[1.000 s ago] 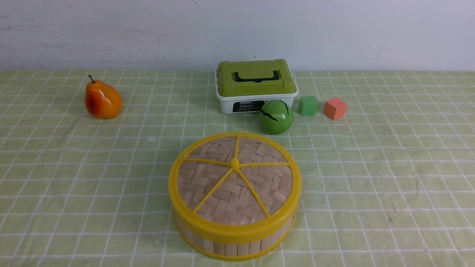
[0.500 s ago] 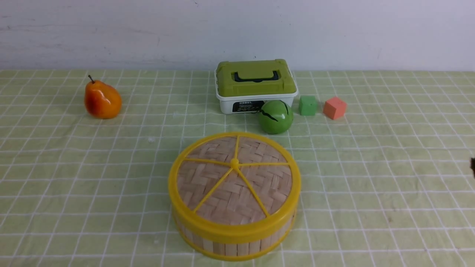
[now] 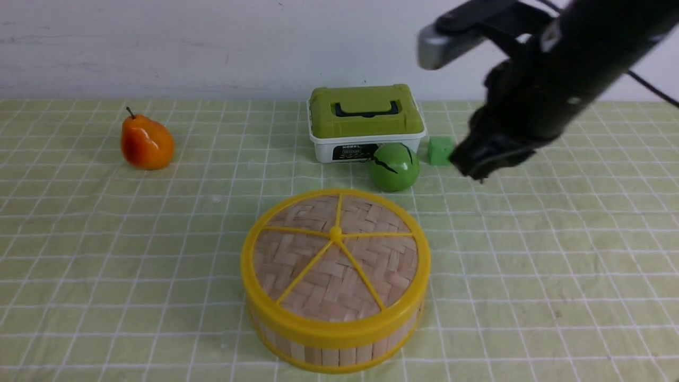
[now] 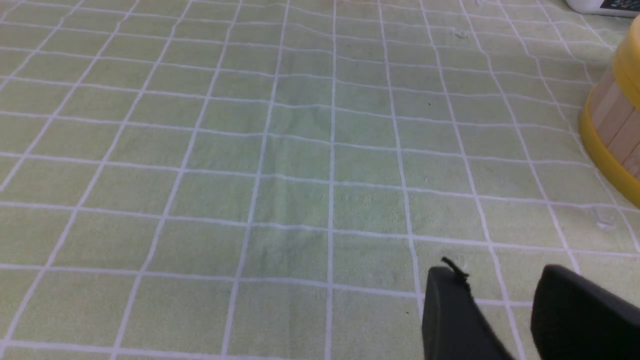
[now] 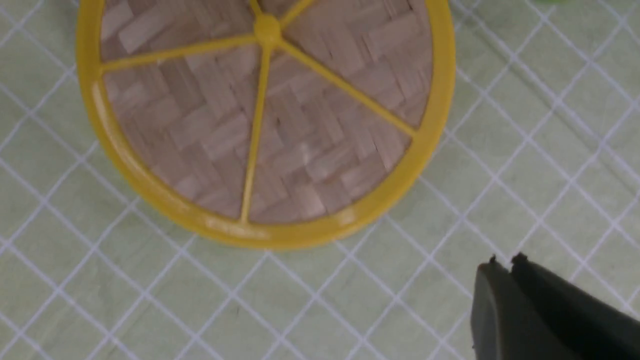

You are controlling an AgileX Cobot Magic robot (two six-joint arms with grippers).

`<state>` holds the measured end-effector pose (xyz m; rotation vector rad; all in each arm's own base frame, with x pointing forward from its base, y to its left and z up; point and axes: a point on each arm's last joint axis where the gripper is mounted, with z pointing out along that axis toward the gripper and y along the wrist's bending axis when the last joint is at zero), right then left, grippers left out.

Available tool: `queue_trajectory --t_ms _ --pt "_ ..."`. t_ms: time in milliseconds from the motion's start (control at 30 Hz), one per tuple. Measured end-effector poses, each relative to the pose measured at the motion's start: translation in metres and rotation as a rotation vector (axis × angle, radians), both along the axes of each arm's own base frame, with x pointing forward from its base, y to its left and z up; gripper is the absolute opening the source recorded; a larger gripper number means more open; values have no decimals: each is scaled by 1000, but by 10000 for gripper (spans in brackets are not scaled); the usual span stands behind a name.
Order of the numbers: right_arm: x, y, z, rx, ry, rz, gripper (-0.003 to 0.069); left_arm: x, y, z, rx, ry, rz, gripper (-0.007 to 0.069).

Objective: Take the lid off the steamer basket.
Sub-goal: Use the right arm to lift the lid of the steamer

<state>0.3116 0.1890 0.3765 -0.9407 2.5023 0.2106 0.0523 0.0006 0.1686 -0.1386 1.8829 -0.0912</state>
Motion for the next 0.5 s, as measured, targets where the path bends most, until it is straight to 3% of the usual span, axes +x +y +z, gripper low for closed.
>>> queue_trajectory --t_ms 233,367,500 --pt "30 64 -39 -16 43 87 137 0 0 0 0 0 0 239" --pt "33 92 -65 -41 85 135 340 0 0 0 0 0 0 239" --pt "36 101 -84 -60 118 142 445 0 0 0 0 0 0 239"
